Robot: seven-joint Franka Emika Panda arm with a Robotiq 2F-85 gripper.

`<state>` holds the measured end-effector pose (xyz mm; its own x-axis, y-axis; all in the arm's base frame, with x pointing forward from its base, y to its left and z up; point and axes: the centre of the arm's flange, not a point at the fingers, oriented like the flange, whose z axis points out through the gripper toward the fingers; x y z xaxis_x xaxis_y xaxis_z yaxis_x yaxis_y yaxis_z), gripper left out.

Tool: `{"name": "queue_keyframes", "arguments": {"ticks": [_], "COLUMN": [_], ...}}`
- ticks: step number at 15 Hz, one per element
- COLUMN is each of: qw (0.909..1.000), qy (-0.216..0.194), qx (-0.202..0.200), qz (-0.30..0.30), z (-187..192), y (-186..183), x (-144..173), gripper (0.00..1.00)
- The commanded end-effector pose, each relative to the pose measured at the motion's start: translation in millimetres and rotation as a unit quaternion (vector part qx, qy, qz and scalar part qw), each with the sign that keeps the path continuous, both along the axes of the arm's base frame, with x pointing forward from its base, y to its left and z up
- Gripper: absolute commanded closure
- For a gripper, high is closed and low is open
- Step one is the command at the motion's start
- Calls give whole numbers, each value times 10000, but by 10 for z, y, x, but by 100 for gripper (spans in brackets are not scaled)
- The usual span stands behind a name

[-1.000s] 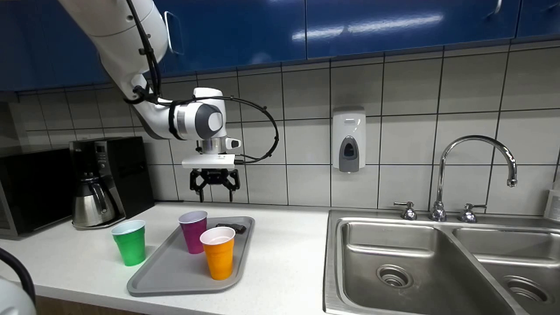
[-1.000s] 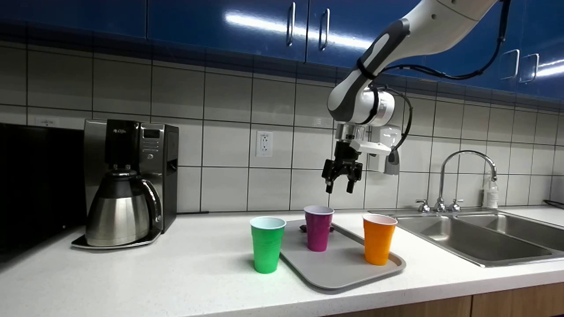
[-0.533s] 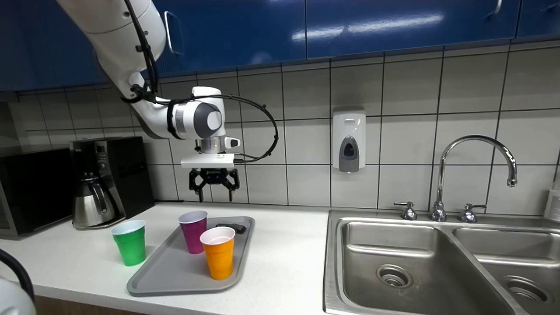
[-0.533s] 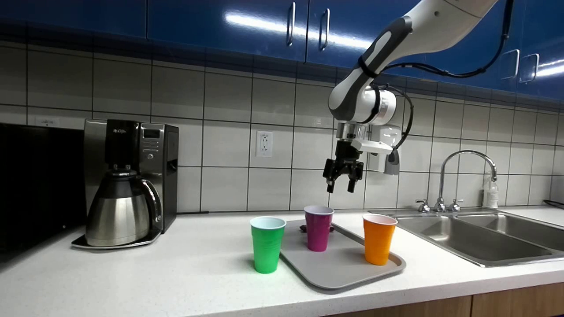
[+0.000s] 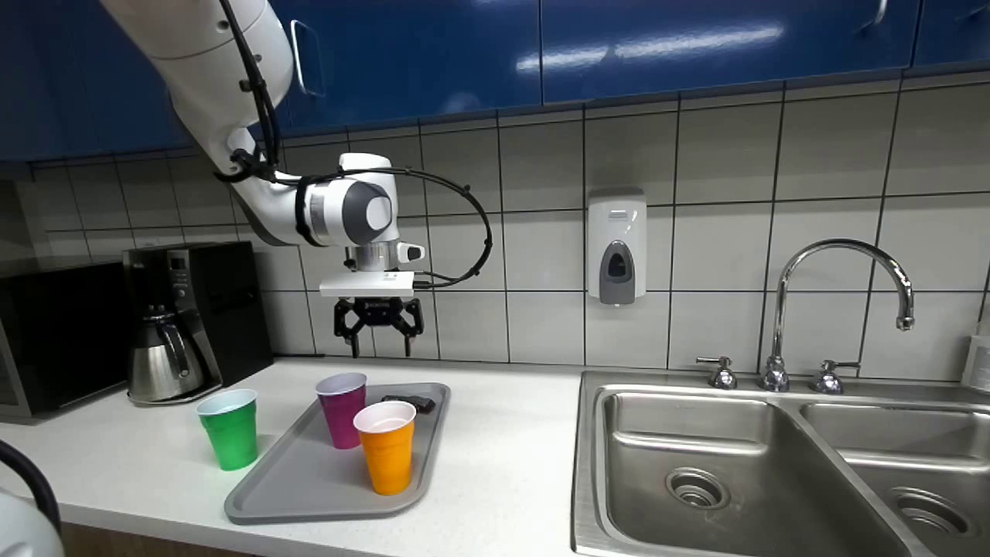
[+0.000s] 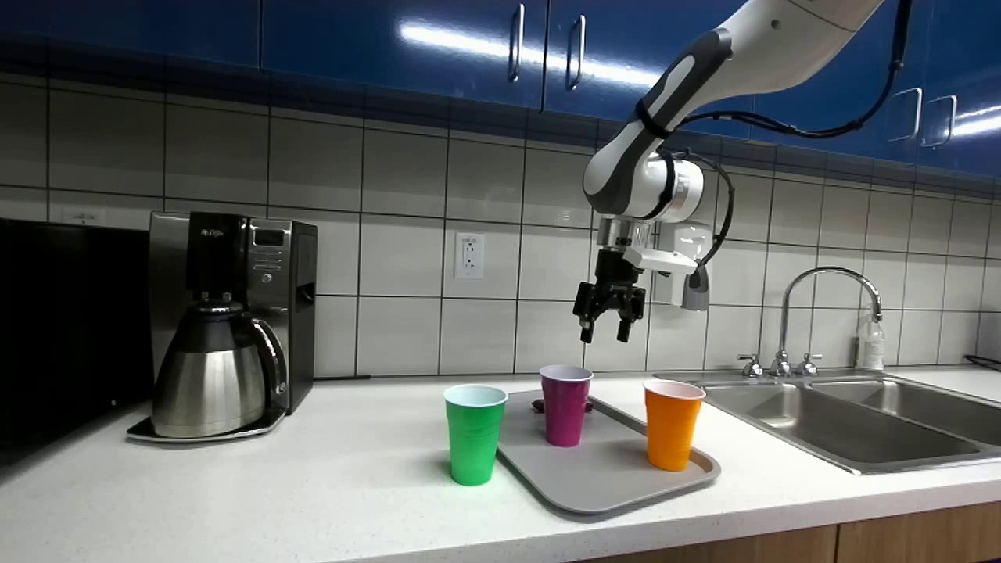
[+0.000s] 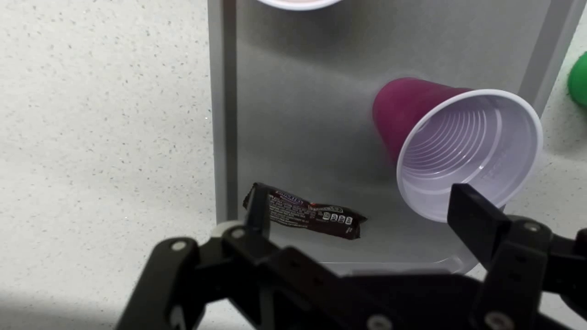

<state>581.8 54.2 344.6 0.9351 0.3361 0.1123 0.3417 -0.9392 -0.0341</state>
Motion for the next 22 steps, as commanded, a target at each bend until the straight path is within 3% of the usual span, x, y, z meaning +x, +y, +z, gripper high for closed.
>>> {"name": "queue_keyframes", "arguments": {"ticks": [1,11,22], "qw": [10000,9996,9993], "qy": [0,-128,-117], "qx": [0,-153,-230], "qz": [0,-224,261], "z": [0,141,168], "y": [0,215,756], "x": [0,-78,-270], "gripper": [0,0,0]}}
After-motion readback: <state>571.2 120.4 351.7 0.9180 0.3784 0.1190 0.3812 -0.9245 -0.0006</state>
